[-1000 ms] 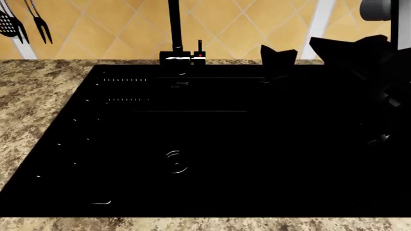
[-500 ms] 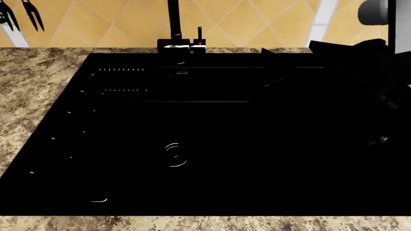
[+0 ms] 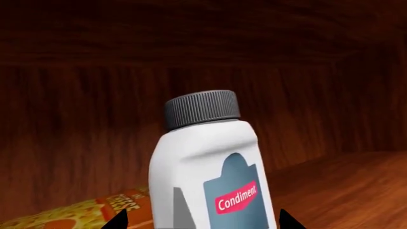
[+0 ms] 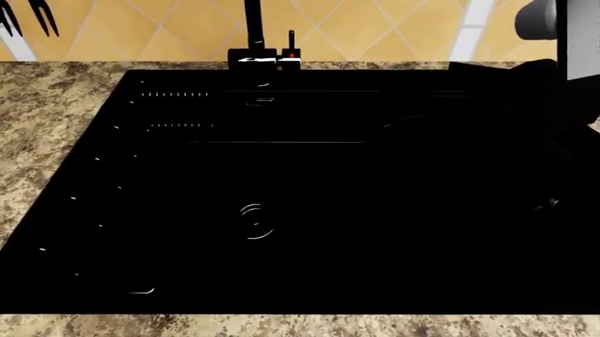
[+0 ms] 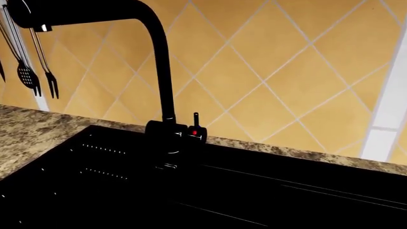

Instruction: Pick the fish from the plate and place it on the cutting board. Then pick the condiment bottle from the cabinet and place it next to the cutting board.

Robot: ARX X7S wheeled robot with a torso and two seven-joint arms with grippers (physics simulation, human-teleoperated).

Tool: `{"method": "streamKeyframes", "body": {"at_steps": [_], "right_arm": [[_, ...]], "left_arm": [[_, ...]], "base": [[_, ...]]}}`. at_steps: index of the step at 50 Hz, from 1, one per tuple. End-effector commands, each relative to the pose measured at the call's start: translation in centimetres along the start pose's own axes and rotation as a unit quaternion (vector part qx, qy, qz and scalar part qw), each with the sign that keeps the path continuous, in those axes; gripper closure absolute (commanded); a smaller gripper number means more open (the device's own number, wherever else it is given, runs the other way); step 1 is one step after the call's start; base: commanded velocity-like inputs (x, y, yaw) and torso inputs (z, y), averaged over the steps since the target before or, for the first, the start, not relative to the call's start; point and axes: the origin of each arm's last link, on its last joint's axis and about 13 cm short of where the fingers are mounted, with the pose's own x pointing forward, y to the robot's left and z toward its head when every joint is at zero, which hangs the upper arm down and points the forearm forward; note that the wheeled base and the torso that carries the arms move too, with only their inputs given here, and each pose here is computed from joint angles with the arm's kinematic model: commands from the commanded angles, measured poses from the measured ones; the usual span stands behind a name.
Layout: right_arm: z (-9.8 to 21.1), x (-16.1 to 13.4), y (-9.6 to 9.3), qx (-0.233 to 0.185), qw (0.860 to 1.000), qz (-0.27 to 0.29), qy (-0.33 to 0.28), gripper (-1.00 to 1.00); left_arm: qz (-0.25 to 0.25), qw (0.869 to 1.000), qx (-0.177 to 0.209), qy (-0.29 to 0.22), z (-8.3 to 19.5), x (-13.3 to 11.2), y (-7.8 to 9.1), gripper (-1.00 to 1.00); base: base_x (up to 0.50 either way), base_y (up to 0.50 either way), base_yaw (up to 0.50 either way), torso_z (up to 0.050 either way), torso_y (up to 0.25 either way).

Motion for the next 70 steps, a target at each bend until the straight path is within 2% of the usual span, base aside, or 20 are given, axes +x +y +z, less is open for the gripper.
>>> {"method": "streamKeyframes", "body": {"at_steps": [1,6,10,42,43,70], "right_arm": [[0.06,0.00,-0.08,0.000,1.000,-0.002,0.000,-1.00],[0.09,-0.07,-0.18,0.001,1.000,-0.005,0.000,-1.00],[0.19,-0.05,-0.29,0.002,1.000,-0.010,0.000,-1.00],[0.08,0.62,-0.55,0.003,1.000,-0.024,0.009,-1.00],[0.08,0.62,-0.55,0.002,1.000,-0.024,0.009,-1.00],[-0.01,0.72,-0.46,0.002,1.000,-0.027,0.009,-1.00]], "left_arm": [[0.018,0.995,-0.010,0.102,-4.55,0.26,0.01,-1.00],[0.020,0.992,-0.013,0.121,-4.91,0.35,-0.35,-1.00],[0.024,0.990,-0.033,0.138,-5.45,0.42,-0.77,-1.00],[0.024,0.990,-0.033,0.138,-5.45,0.42,-0.77,-1.00],[0.024,0.990,-0.033,0.138,-5.45,0.42,-0.77,1.00],[0.024,0.990,-0.033,0.138,-5.45,0.42,-0.77,1.00]], "base": [[0.00,0.00,0.00,0.000,0.000],[0.00,0.00,0.00,0.000,-0.006],[0.00,0.00,0.00,0.000,-0.006],[0.00,0.00,0.00,0.000,-0.006],[0.00,0.00,0.00,0.000,0.000],[0.00,0.00,0.00,0.000,-0.006]]}}
